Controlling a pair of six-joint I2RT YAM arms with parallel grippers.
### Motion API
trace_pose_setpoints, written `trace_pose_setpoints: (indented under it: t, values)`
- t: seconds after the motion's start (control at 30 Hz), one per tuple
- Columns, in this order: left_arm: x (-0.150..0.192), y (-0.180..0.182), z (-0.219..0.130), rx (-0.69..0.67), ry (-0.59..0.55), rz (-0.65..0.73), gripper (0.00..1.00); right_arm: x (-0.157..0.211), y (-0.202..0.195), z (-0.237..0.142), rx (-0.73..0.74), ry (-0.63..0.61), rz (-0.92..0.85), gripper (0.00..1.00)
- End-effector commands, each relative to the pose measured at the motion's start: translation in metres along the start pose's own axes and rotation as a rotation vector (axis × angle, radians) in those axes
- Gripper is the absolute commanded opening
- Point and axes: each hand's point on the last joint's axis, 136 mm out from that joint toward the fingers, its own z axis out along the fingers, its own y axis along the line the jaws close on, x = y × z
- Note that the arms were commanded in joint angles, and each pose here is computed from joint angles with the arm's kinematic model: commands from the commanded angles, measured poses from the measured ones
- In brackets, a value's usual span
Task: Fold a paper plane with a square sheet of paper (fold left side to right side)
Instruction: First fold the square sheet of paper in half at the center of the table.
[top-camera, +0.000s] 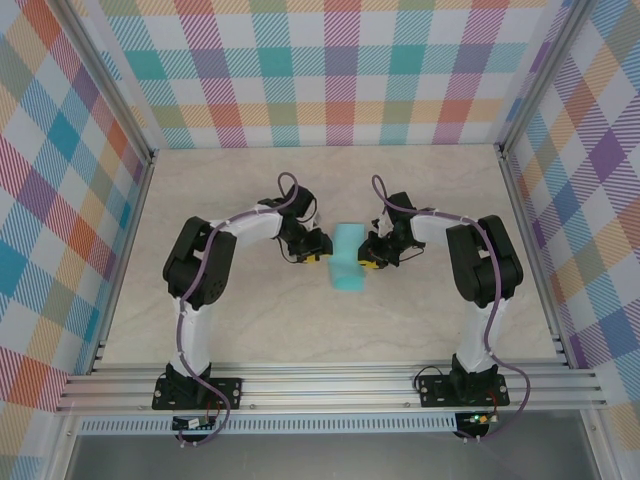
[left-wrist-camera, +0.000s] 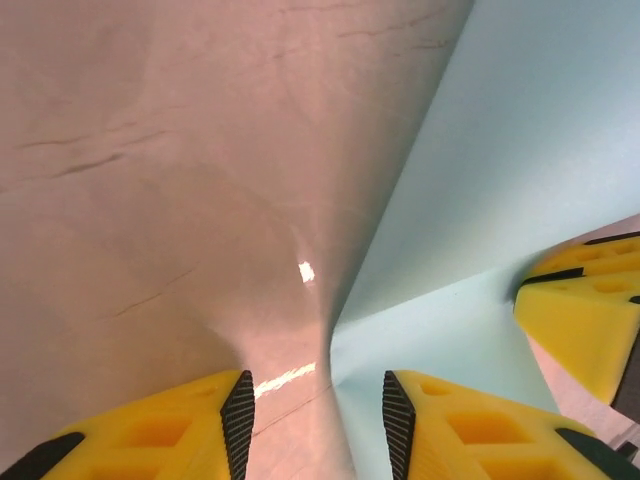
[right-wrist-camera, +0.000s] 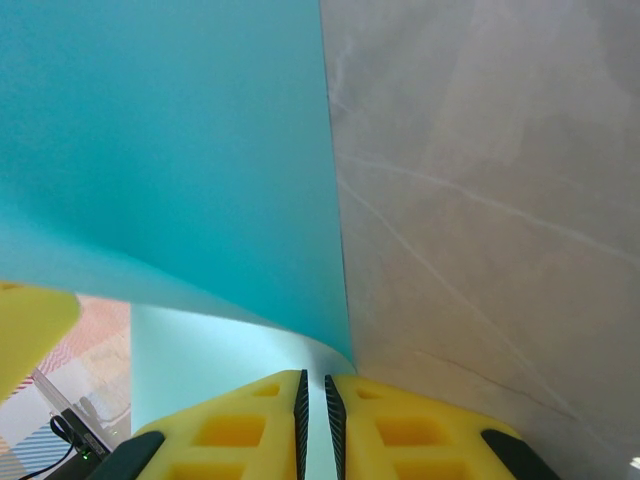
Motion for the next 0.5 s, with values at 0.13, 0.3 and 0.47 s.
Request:
trace_pose_setpoints:
  t: [0.13,0.3,0.47]
  values:
    - [-0.004,-0.049,-0.027,0.147,-0.043,0.099,0.39,0.021,-0.046,0.024,0.157,0.079,0.055,0.16]
    - [-0.003,-0.063,-0.002,0.175,0.018,0.125,0.37,0.022,-0.046,0.025,0.159,0.082,0.058,0.16]
    - [-0.008,-0.058,0.019,0.148,0.044,0.125,0.37,0.023,-0.048,0.025,0.163,0.083,0.061,0.16]
